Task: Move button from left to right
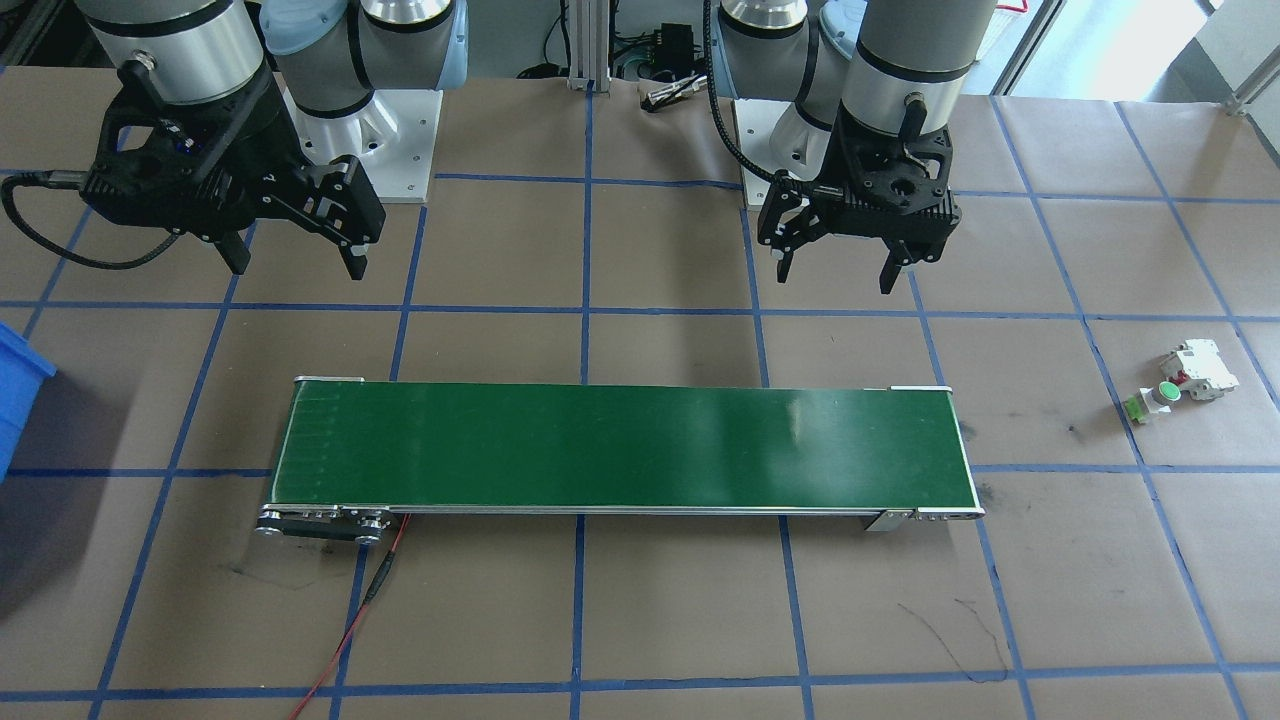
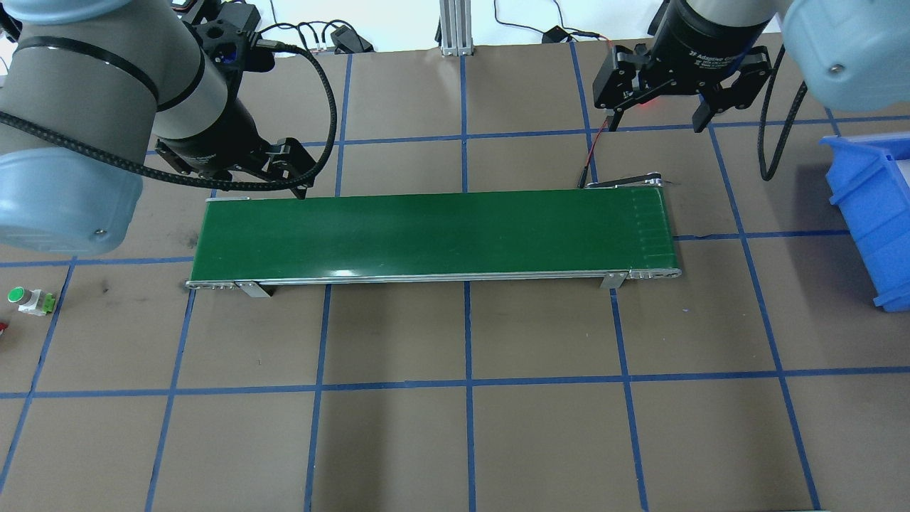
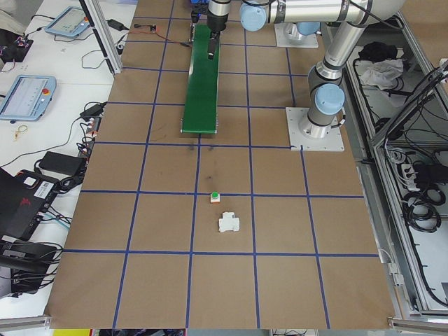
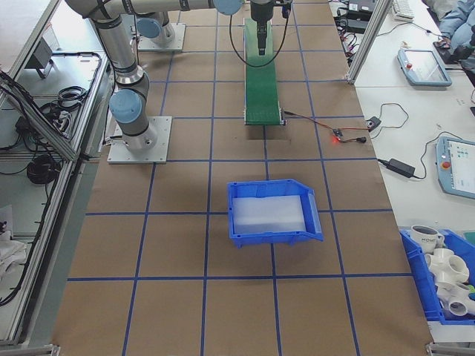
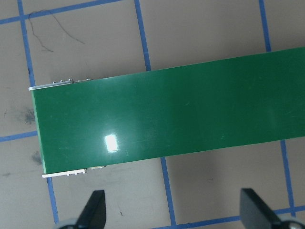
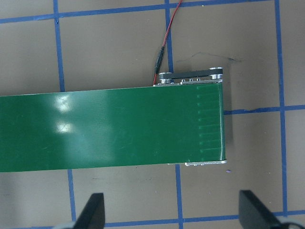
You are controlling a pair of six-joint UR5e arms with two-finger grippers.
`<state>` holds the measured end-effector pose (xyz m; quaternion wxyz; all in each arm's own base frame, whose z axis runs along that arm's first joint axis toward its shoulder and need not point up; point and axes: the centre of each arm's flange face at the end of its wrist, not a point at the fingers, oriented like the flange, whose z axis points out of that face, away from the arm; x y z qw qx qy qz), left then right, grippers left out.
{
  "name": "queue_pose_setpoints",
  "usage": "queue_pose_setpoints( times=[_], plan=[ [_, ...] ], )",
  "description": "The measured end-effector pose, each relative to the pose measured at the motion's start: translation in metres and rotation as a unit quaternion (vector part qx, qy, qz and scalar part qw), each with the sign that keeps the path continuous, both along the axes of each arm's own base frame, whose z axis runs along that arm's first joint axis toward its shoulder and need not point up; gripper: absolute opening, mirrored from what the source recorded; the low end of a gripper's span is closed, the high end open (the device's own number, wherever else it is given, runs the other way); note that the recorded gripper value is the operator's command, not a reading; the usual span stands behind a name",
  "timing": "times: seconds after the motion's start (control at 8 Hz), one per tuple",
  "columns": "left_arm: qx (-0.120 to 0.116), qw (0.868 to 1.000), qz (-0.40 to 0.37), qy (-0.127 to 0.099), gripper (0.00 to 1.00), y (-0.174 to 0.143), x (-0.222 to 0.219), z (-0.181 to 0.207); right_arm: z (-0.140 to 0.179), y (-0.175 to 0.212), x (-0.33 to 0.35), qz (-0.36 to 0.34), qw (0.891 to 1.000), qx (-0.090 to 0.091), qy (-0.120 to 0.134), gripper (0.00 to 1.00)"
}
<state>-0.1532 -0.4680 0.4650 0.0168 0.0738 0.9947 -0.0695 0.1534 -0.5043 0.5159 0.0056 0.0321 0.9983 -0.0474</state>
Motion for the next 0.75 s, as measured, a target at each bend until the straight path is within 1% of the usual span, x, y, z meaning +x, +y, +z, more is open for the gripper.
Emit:
queue_pose_setpoints(
  times=[0.25, 0.38, 0.5, 0.62, 0.75],
  plan=[
    [0.002, 1.0, -0.001, -0.001, 1.0, -0.001, 0.005, -0.002, 0.004, 0.002, 0.0, 0.0, 1.0, -0.004, 0.0, 1.0],
    [0.004, 1.0, 0.0, -0.005, 1.0, -0.007, 0.021, -0.003, 0.005, 0.003, -0.001, -0.001, 1.0, -0.005, 0.0, 1.0],
    [0.01, 1.0, 0.015, -0.009, 1.0, -0.018, 0.061, -0.007, 0.005, 0.003, -0.001, -0.001, 1.0, -0.005, 0.001, 1.0],
    [0.019, 0.999, 0.05, -0.01, 1.0, -0.029, 0.121, -0.013, 0.006, 0.003, -0.001, -0.001, 1.0, -0.006, 0.001, 1.0],
    [0.027, 0.997, 0.07, -0.011, 1.0, -0.033, 0.191, -0.019, 0.006, 0.003, -0.001, -0.001, 1.0, -0.006, 0.001, 1.0]
  ],
)
